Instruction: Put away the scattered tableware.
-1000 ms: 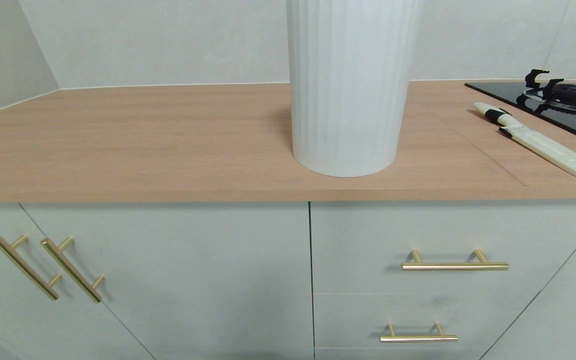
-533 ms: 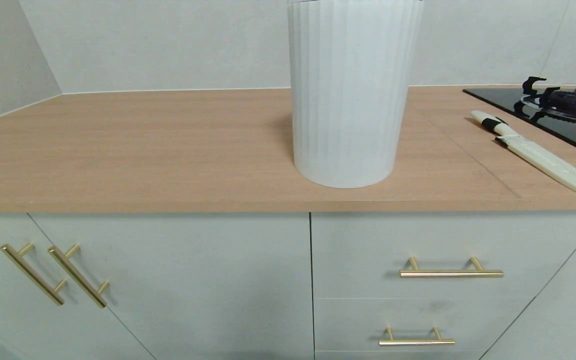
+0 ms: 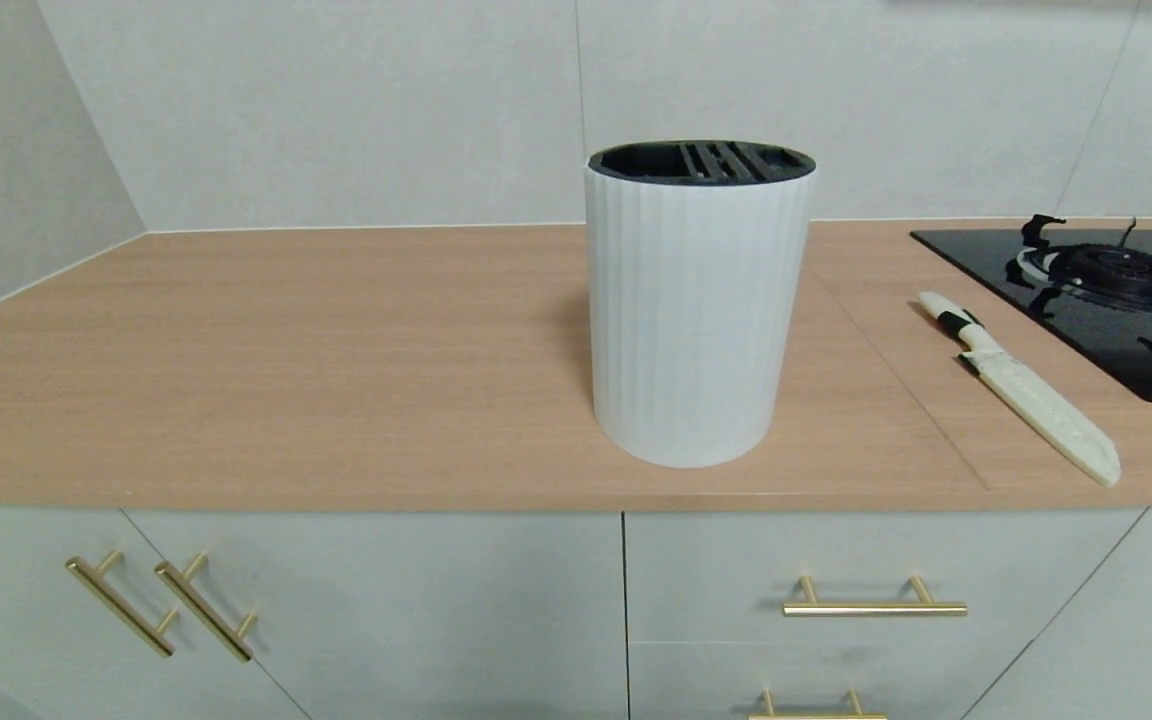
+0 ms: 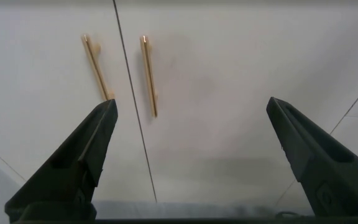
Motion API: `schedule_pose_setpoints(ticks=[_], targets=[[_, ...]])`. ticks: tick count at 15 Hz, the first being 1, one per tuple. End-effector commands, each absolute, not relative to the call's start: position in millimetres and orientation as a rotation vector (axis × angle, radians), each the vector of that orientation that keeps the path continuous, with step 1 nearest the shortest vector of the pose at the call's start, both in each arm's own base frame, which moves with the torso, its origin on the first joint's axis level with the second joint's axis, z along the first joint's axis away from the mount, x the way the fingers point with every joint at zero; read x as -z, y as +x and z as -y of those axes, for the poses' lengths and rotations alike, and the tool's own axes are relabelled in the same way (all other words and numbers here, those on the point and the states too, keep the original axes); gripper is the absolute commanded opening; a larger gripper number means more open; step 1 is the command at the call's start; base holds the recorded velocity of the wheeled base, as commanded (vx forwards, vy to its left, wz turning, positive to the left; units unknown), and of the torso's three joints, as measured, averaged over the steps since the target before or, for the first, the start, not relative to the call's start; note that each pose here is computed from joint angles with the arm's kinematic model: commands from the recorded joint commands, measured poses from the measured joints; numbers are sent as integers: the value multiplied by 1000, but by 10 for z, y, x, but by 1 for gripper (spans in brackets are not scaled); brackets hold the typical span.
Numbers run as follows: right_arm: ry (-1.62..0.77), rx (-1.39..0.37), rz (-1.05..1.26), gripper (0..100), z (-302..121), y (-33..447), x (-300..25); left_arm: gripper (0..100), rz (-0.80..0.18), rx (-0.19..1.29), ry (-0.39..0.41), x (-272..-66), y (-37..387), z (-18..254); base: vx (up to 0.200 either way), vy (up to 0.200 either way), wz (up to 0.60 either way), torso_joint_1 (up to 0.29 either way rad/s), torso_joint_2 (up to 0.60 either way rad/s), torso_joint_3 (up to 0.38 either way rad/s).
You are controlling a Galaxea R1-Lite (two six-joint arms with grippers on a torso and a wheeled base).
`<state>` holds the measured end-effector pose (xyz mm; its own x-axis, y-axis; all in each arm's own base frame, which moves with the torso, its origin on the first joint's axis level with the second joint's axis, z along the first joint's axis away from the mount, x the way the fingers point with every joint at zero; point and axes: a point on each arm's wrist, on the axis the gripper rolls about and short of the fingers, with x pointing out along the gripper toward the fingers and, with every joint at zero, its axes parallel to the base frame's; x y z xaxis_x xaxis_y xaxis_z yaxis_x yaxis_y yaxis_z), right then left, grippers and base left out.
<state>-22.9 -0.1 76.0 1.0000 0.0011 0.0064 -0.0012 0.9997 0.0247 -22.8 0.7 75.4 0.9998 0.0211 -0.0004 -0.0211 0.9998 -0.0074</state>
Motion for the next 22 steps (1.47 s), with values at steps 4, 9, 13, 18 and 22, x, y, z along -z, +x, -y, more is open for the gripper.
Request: schedule_pose_setpoints(ticks=[4,9,13,18,22], targets=[[25,-2,6,100,1,-228,-761,100,0,-21,-8,-755,-228,-7,0,0,0,193,-466,-281],[26,-2,5,100,1,-228,-760,100,0,-21,-8,-755,-228,-7,0,0,0,212,-492,-281],[26,-2,6,100,1,-228,-761,100,0,-21,-8,-755,-228,-7,0,0,0,232,-514,-293],[28,-2,6,100,1,-228,-761,100,0,-21,-8,-755,-228,-7,0,0,0,252,-546,-297],[28,-2,6,100,1,-228,-761,100,0,-21,-8,-755,-228,-7,0,0,0,276,-591,-310]])
